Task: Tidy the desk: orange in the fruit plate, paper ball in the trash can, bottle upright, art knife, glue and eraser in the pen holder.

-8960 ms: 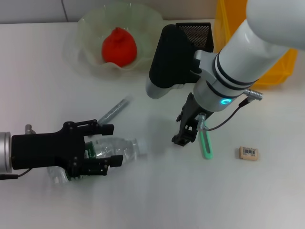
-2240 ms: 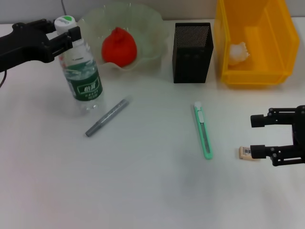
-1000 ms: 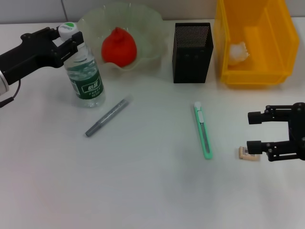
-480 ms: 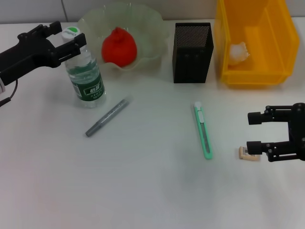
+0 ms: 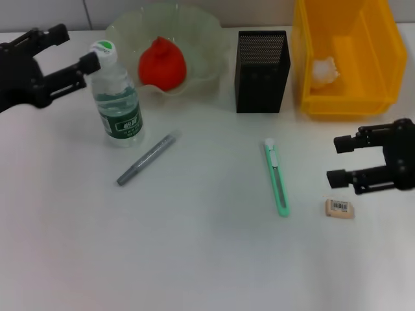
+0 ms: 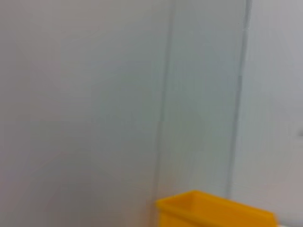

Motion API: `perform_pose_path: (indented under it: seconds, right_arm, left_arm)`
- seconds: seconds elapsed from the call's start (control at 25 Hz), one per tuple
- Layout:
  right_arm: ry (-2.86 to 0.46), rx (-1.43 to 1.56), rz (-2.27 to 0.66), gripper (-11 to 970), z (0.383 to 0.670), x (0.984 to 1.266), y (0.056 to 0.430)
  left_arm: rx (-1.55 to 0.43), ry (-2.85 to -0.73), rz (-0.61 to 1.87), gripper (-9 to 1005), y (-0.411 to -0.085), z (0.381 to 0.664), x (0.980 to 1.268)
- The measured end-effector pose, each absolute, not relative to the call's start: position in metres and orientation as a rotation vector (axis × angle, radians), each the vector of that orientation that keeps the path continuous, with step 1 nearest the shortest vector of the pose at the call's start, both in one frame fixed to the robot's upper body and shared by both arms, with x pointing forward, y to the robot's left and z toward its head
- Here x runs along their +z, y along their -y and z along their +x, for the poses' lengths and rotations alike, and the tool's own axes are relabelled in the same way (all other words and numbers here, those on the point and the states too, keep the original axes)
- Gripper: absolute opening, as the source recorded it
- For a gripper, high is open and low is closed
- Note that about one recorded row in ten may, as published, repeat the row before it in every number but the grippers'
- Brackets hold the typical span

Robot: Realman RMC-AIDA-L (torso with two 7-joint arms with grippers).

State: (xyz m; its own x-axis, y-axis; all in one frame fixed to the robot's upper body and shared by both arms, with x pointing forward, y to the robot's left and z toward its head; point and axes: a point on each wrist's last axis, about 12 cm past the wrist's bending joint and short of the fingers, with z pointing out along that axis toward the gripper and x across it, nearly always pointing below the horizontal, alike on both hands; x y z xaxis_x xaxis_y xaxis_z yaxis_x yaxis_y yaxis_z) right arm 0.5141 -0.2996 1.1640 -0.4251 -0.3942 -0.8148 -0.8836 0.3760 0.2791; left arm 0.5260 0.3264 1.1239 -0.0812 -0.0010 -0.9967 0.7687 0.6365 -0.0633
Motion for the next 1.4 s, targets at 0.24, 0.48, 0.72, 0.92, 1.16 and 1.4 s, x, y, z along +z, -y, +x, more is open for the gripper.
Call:
perform_pose_path:
  seconds: [0.24, 0.48, 0.72, 0.92, 1.16, 1.4]
  right_arm:
    - [-2.185, 0.73, -1.199, 737, 0.539, 1.188, 0.256]
    - [-2.428, 0.566, -1.169, 736, 0.573, 1.198, 0.21]
    - [-2.596, 0.4, -1.107, 735, 0.599, 1.186, 0.172]
    - [-2.629, 0.3, -1.117, 734, 0.61, 1.169, 0.149]
    - [-2.654, 0.22, -1.121, 733, 0.616, 1.149, 0.131]
    - [-2.644, 0.153, -1.11, 732, 0.616, 1.134, 0.125]
  left_arm:
    - [-0.855, -1.507, 0.775, 807, -0.344, 0.495, 1.121]
    - [-0.928, -1.543, 0.808, 807, -0.35, 0.48, 1.111]
    - [-0.944, -1.579, 0.81, 807, -0.348, 0.474, 1.103]
    - [-0.949, -1.593, 0.813, 807, -0.347, 0.473, 1.1]
    - [-0.955, -1.592, 0.812, 807, -0.344, 0.474, 1.099]
    - [-0.952, -1.596, 0.8, 807, -0.342, 0.474, 1.097]
